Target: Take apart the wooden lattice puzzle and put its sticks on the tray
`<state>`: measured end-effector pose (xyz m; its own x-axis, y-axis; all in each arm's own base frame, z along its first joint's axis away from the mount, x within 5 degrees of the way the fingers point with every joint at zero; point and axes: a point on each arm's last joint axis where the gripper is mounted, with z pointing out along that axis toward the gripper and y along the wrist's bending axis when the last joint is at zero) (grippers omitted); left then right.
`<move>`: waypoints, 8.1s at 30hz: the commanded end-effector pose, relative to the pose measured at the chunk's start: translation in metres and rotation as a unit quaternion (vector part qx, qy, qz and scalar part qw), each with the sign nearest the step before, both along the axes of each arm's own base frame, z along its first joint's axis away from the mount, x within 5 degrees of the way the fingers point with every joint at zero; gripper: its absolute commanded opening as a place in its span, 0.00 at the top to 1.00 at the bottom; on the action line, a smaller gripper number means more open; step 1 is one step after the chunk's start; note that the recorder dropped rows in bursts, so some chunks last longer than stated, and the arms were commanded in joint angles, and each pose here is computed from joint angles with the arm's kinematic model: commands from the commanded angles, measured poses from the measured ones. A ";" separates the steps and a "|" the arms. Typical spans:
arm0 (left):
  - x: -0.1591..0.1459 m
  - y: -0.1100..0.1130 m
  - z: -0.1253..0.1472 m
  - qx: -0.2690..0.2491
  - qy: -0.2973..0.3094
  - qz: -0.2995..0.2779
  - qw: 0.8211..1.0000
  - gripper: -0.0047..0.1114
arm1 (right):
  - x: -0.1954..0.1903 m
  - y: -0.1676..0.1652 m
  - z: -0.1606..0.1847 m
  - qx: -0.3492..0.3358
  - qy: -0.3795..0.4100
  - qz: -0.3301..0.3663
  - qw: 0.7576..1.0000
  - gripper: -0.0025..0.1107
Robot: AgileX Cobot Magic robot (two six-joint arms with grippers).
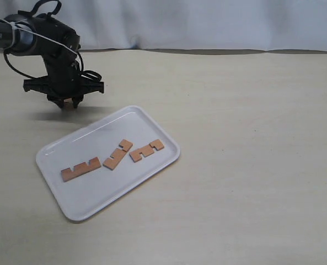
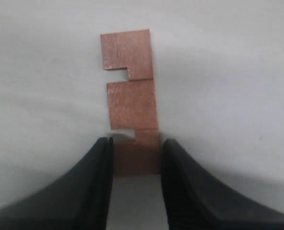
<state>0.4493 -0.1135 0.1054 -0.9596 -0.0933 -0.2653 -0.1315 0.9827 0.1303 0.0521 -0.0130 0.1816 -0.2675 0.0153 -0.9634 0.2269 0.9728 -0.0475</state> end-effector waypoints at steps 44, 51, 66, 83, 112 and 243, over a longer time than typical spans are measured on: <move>-0.139 -0.070 0.049 -0.061 0.045 -0.310 0.948 0.48 | 0.000 0.000 0.000 0.000 -0.005 -0.002 1.000 0.94; -0.159 -0.066 0.062 -0.082 0.116 -0.305 0.942 0.61 | 0.000 0.000 0.000 0.000 -0.005 -0.002 1.000 0.94; -0.294 0.003 0.154 -0.280 -0.265 -0.245 0.890 0.96 | 0.000 0.000 0.000 0.000 -0.005 -0.002 1.000 0.94; -0.380 0.063 0.152 -0.313 -0.486 -0.225 0.785 0.96 | 0.000 0.000 0.000 0.000 -0.005 -0.002 1.000 0.94; -0.395 0.116 0.080 0.055 -0.504 -0.122 0.853 0.96 | 0.000 0.000 0.000 0.001 -0.004 -0.002 1.000 0.94; -0.395 0.112 0.079 -0.028 -0.511 -0.087 0.855 0.96 | 0.000 0.000 0.001 0.000 -0.005 -0.002 1.000 0.94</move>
